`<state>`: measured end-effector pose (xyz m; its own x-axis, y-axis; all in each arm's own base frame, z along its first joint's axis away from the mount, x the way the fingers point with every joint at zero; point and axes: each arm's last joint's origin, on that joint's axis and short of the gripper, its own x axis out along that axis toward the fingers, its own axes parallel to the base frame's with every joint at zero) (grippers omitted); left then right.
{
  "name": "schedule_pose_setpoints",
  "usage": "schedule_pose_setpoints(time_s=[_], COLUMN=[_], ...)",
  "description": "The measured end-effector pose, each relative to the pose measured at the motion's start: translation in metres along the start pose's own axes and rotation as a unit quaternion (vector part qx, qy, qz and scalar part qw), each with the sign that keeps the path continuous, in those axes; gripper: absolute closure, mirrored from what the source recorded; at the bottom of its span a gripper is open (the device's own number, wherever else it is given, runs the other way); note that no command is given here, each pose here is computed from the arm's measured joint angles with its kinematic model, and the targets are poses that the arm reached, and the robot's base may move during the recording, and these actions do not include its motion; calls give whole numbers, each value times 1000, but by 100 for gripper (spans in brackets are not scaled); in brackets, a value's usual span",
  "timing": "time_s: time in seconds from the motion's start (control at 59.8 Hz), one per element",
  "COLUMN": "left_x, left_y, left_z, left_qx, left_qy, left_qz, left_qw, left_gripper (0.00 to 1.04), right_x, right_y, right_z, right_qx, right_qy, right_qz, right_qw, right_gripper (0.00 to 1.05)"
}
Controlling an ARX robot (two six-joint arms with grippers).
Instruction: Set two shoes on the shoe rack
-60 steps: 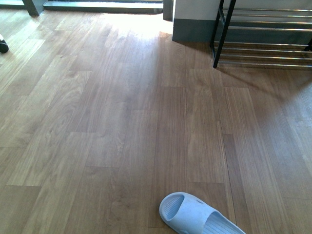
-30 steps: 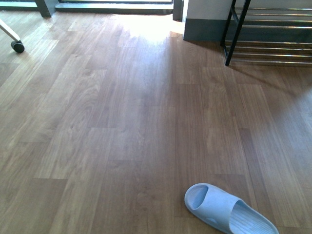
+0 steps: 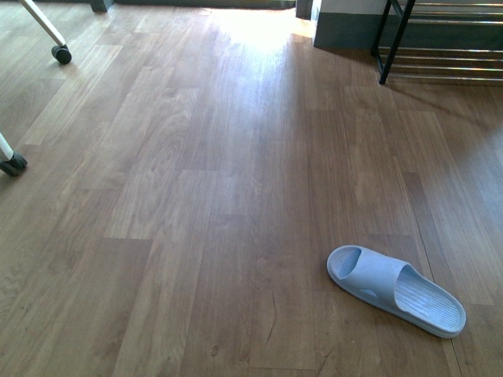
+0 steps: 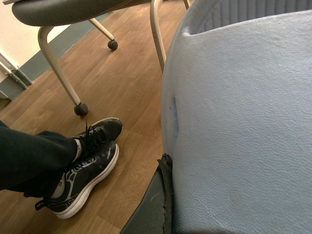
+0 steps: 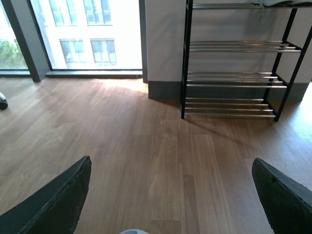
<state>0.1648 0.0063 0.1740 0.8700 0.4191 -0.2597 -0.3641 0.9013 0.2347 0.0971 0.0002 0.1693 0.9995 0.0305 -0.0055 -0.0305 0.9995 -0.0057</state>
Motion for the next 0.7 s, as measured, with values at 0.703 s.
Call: schedule_pose_setpoints(time_s=[0.703], left_x=[0], left_y=[0], left_z=[0], left_qx=[0], left_qy=[0], left_qz=[0], left_qw=[1000], left_gripper=[103], right_x=[176], right_y=[16], right_z=[-142], right_qx=[-108], right_qy=[343], right_qz=[120], right_qw=[926], right_gripper=[9])
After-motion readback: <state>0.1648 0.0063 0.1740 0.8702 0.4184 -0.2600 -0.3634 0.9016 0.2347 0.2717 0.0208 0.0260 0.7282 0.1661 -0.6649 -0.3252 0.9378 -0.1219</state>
